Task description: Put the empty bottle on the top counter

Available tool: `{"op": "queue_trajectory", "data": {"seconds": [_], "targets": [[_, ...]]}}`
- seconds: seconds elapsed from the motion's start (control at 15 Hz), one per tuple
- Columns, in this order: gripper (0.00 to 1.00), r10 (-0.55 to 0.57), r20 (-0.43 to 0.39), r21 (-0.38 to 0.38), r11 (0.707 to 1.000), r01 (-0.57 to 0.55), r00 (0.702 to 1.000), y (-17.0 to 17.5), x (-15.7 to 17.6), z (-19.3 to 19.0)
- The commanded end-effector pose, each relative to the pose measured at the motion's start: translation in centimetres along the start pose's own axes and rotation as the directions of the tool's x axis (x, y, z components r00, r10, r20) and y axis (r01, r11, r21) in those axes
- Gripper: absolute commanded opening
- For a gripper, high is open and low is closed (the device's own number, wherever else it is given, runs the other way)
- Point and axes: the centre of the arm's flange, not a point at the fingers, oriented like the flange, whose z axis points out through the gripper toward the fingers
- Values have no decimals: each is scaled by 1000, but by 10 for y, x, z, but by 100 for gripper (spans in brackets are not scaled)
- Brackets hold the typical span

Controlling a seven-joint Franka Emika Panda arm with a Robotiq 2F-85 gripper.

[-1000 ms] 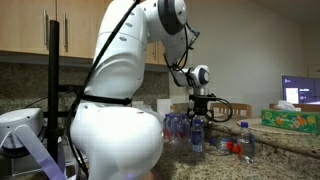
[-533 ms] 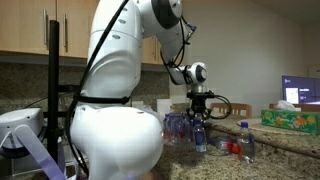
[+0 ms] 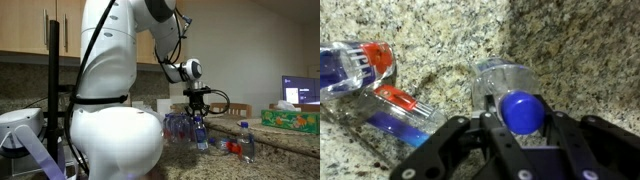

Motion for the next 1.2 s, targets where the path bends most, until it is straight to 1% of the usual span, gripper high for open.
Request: {"op": "queue_trajectory", "data": {"seconds": [0.0,0.07,0.27,0.47,0.53,0.6,0.67,0.8,0.87,1.0,1.07,1.13], "targets": [[15,29,-83,-33,999,-31,996,12,4,-23],[15,33,-84,-18,999,-34,996,17,10,-29],[15,33,-54,-19,999,-34,998,28,37,-63],[15,50,-33,-57,997,-52,998,31,65,-93],[15,55,-49,-89,994,-59,997,35,77,-104],[15,77,-86,-133,987,-88,993,43,87,-109],[15,90,-124,-119,987,-105,988,51,98,-110],[15,112,-180,-141,980,-138,977,61,118,-118],[15,121,-205,-140,978,-152,971,64,125,-121],[15,162,-239,-113,975,-193,958,80,143,-128],[15,175,-248,-73,977,-198,953,91,152,-131],[15,190,-252,-64,975,-212,949,95,160,-134]]}}
